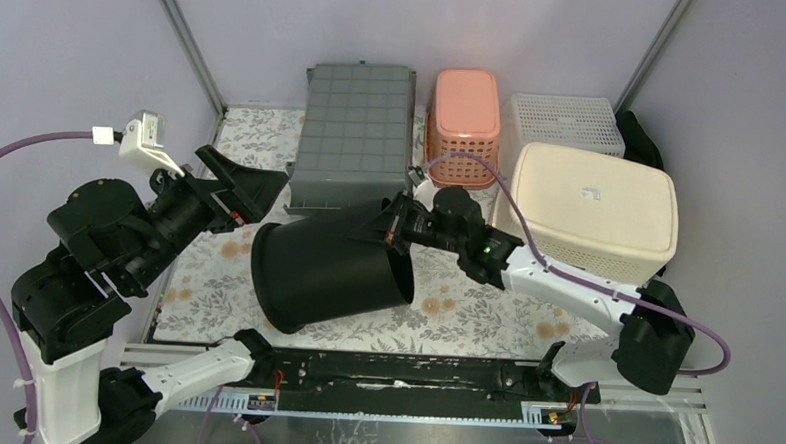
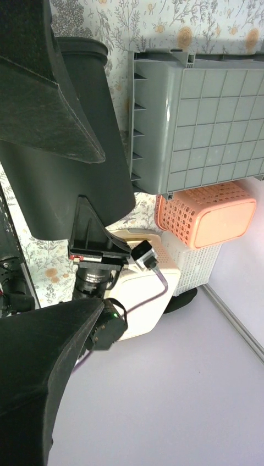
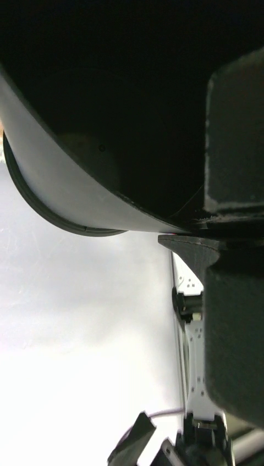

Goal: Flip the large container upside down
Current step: Turn the container upside down at the center of the board.

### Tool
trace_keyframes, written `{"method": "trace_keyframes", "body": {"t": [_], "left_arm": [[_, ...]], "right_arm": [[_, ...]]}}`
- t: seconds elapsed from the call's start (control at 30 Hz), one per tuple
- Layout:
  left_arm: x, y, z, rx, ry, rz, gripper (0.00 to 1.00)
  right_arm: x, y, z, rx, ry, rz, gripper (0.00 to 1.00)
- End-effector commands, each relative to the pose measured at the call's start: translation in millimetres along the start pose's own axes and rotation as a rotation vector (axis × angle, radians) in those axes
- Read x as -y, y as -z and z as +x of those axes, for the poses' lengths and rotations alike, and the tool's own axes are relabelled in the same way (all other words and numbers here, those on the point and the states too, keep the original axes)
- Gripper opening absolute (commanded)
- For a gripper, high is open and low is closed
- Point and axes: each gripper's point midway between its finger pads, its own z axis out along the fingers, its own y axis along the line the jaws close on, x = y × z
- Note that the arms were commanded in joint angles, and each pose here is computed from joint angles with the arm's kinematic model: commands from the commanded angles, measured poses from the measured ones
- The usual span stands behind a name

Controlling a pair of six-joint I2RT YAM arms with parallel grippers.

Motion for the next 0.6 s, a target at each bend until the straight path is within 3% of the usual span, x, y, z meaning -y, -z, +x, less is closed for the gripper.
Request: {"method": "trace_keyframes", "body": {"t": [0.0,0.43,0.57], "left_arm": [[-3.6,0.8,-1.7,0.009,-0.015,-0.016,1.00],[-4.8,-5.6,-0.6,0.000,-0.016,-0.039,1.00],[-12.3,-4.1,-8.6,0.023,-0.037,-0.090,1.00]], "right_arm": [[-99.2,33.8,-16.5,0.045,-0.074,-0.491,0.00],[-73.7,59.5,-22.8,0.038,-0.308,-0.855,0.00],[-52.7,48.4,-20.0,0.047,-0.305,-0.805,0.00]]}}
